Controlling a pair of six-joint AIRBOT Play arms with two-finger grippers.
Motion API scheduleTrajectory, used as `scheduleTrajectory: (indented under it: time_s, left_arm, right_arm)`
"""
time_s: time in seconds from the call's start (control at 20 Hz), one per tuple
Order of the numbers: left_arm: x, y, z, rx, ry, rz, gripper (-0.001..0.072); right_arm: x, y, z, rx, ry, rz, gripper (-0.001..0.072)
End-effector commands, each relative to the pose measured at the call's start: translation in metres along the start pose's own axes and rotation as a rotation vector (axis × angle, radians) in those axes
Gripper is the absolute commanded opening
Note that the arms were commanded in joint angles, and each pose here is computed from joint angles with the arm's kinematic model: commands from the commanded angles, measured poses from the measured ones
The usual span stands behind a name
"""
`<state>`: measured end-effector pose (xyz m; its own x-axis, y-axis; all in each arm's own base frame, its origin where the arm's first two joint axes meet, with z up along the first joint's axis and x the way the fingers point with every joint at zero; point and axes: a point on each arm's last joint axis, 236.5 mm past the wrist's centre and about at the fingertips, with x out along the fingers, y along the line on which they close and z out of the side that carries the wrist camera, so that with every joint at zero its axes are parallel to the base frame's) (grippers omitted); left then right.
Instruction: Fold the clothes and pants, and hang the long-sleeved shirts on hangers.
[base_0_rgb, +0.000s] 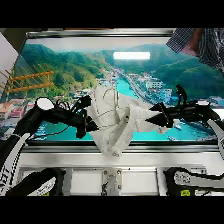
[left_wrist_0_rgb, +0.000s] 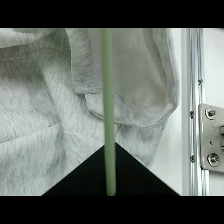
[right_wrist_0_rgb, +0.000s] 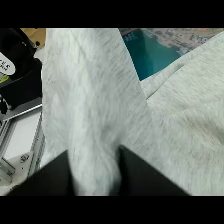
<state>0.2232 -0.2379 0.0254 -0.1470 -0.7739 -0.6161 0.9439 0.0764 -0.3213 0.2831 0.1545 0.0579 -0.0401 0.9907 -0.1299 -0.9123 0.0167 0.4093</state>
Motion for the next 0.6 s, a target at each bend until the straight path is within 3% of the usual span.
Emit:
scheduleTrajectory:
  time_s: [0.0,0.55]
  left_arm:
    - [0.0001,0.0007,0.0003,0.0,-0.001,0.003,0.001]
    - [0.0001,0.003,-0.0016,0.002,0.007,0.013,0.0011]
  right_arm:
    - [0.0003,0.0001,-0.0004,0.003,0.0,0.001,0.0015]
    - [0.0005,0.0001,-0.0004,0.001,0.0,0.001,0.0017]
